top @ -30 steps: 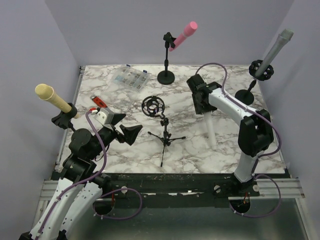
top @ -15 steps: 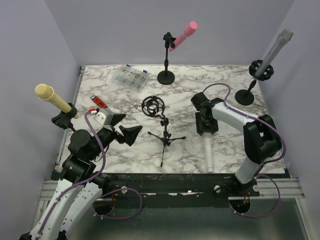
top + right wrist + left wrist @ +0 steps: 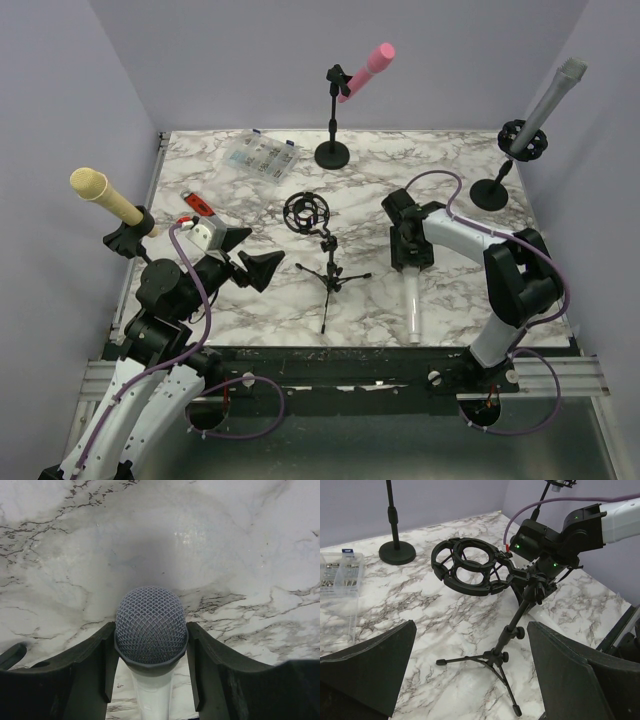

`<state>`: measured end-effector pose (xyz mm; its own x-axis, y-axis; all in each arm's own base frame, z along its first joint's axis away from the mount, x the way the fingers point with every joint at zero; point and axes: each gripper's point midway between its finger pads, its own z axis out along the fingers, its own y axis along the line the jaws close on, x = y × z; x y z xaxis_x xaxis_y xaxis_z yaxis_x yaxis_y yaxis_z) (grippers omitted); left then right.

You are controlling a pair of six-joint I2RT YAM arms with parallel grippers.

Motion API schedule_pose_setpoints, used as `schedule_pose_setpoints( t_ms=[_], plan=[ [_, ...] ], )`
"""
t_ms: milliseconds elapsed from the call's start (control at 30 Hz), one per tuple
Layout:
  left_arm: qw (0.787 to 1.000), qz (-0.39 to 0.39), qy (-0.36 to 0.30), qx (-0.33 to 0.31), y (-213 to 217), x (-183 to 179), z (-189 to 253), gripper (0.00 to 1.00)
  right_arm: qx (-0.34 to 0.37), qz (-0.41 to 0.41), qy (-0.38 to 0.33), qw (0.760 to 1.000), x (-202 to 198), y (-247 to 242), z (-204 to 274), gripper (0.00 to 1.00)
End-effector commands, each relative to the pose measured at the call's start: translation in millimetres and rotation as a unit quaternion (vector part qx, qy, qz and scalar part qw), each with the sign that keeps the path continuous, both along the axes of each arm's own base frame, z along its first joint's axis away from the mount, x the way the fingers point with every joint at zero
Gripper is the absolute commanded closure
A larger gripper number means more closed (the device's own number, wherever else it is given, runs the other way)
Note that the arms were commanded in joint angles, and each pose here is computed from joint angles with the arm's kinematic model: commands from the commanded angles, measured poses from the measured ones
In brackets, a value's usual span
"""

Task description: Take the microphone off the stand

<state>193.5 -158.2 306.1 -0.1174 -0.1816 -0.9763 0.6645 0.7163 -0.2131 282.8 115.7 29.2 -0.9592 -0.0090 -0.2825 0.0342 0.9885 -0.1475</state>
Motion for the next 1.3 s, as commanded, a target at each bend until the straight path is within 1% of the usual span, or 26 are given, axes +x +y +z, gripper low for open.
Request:
schedule_pose_setpoints(
  t_ms=[0,100,333,400,467,533,800,967,1133,1200,1267],
  plan=[
    [1.0,-0.008,-0.004,-0.004,-2,-1,2,0.01,0.005,-0.008,0.0,1.0,1,1,-7,0.75],
    [1.0,-0.004,-0.006,-0.004,-1,-1,3,0.01,0.009,-0.006,0.001,1.0,2,3,-10,0.71],
    [1.0,-0.003,-0.005,-0.003,0,-1,2,0.01,0.01,-0.002,0.001,1.0,2,4,-11,0.56],
    [1.0,-0.001,-0.005,-0.003,0,0,2,0.01,0.011,-0.001,0.0,1.0,2,4,-11,0.5],
    [1.0,-0.002,-0.006,-0.004,0,-1,3,0.01,0.011,0.0,-0.001,1.0,2,3,-11,0.42],
    [1.0,-0.001,-0.007,-0.004,0,-1,3,0.01,0.01,0.002,-0.001,1.0,2,3,-10,0.37],
    [1.0,0.001,-0.008,-0.004,1,-1,4,0.01,0.019,0.008,-0.019,1.0,10,7,1,0.26],
    [1.0,0.0,-0.006,-0.003,0,-1,3,0.01,0.036,0.021,-0.057,0.998,24,14,33,0.2],
    [1.0,0.001,-0.009,-0.005,1,-1,4,0.01,0.066,0.053,-0.13,0.988,41,22,92,0.15],
    [1.0,0.002,-0.008,-0.014,1,-2,7,0.01,0.093,0.066,-0.165,0.98,43,29,113,0.13],
    [0.999,-0.002,0.001,-0.033,-1,-4,10,0.01,0.142,0.077,-0.194,0.968,40,41,132,0.11]
  ],
)
